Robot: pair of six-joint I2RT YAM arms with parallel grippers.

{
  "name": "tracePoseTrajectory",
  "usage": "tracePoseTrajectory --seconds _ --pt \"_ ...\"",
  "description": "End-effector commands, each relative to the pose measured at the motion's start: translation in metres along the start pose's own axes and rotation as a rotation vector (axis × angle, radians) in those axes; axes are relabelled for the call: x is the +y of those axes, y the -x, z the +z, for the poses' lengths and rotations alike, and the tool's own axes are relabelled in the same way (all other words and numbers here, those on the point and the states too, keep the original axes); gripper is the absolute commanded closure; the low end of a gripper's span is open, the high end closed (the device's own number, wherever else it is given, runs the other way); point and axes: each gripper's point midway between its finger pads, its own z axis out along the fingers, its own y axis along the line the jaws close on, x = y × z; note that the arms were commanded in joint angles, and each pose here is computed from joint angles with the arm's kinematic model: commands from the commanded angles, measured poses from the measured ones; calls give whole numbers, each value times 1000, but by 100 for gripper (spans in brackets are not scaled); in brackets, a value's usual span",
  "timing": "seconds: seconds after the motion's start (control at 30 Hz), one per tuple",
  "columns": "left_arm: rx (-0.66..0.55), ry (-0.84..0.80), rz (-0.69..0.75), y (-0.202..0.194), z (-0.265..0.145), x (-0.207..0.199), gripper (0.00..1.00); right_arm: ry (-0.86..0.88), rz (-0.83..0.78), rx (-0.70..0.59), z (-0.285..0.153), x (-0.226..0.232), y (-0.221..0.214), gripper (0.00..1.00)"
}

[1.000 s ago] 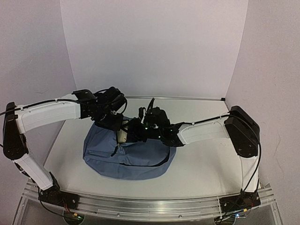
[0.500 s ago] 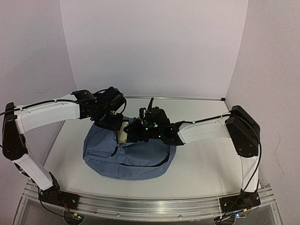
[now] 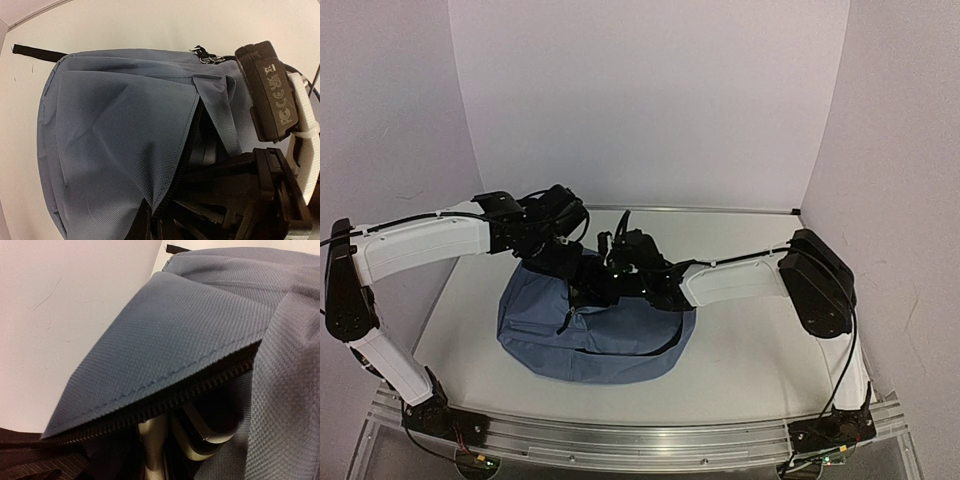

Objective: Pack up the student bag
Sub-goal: Place the personal item in the student bag.

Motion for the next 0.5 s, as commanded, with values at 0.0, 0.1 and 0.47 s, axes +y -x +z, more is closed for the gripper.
tracePoseTrajectory --seconds 0.0,0.1,0.47 --pt "-96 -50 -55 26 -18 -4 100 99 -1 -13 9 26 2 87" --pt "-94 -53 -56 26 -16 -5 100 136 -6 -21 8 36 4 86" --pt "-99 -64 -97 24 -19 3 100 114 -29 -132 -39 55 27 63"
